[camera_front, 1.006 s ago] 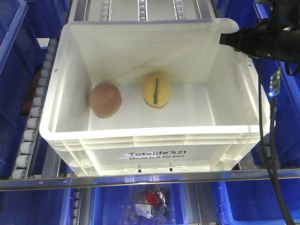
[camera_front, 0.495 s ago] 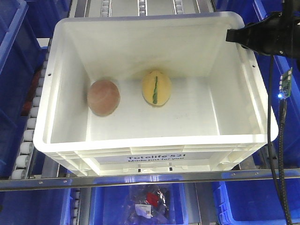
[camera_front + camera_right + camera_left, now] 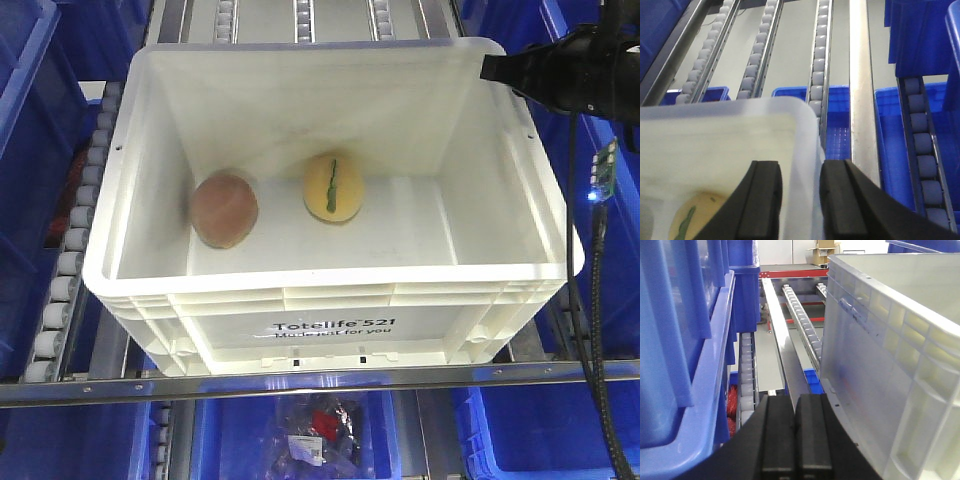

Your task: Place moving items into box and shelve

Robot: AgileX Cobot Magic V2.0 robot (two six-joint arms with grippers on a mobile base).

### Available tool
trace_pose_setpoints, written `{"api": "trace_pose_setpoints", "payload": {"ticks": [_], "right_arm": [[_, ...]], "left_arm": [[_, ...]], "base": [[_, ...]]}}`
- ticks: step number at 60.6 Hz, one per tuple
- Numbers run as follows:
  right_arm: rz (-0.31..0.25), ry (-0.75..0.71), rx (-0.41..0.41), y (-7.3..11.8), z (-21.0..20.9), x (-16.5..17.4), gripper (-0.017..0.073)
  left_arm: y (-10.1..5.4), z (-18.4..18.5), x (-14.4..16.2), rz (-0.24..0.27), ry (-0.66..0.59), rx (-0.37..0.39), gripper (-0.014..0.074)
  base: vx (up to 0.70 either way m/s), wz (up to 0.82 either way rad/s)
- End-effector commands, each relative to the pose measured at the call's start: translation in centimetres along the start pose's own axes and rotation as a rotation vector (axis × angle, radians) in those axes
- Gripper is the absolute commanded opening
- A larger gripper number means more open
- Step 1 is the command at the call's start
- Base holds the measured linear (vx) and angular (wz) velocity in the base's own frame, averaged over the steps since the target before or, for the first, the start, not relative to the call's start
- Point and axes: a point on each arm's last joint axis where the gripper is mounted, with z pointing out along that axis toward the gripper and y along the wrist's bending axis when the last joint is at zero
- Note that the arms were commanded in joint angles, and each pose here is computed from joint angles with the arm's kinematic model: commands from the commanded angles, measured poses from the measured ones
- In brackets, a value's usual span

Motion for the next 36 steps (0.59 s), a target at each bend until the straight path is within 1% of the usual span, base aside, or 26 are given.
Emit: {"api": "trace_pose_setpoints", "payload": {"ticks": [1,9,20,26,32,36], "right_arm": [[0.015,-0.124,0.022,0.19,-1.60,-2.46,0.0352],[0.021,-0.122,0.015,0.26,-1.70,-2.48,0.0397],[0.004,-0.106,0.009,0.28,-1.69,-2.34,0.0460],[0.002,-0.109,0.011,0.27,-1.70,-2.36,0.0474],[-0.016,-0.140,0.037,0.06,-1.86,-2.69,0.0474],[-0.037,-0.176,0.073,-0.46,-2.28,-3.15,0.0474]], "left_arm": [[0.04,0.02,-0.09,-0.010,-0.069,0.000,-0.0006],[0.04,0.02,-0.09,-0.010,-0.069,0.000,-0.0006],[0.04,0.02,-0.09,-0.010,-0.069,0.000,-0.0006],[0.04,0.02,-0.09,-0.010,-0.069,0.000,-0.0006],[0.04,0.02,-0.09,-0.010,-0.069,0.000,-0.0006],[0.04,0.02,-0.09,-0.010,-0.069,0.000,-0.0006]], "base": [[0.00,0.00],[0.00,0.00],[0.00,0.00],[0.00,0.00],[0.00,0.00],[0.00,0.00]]}}
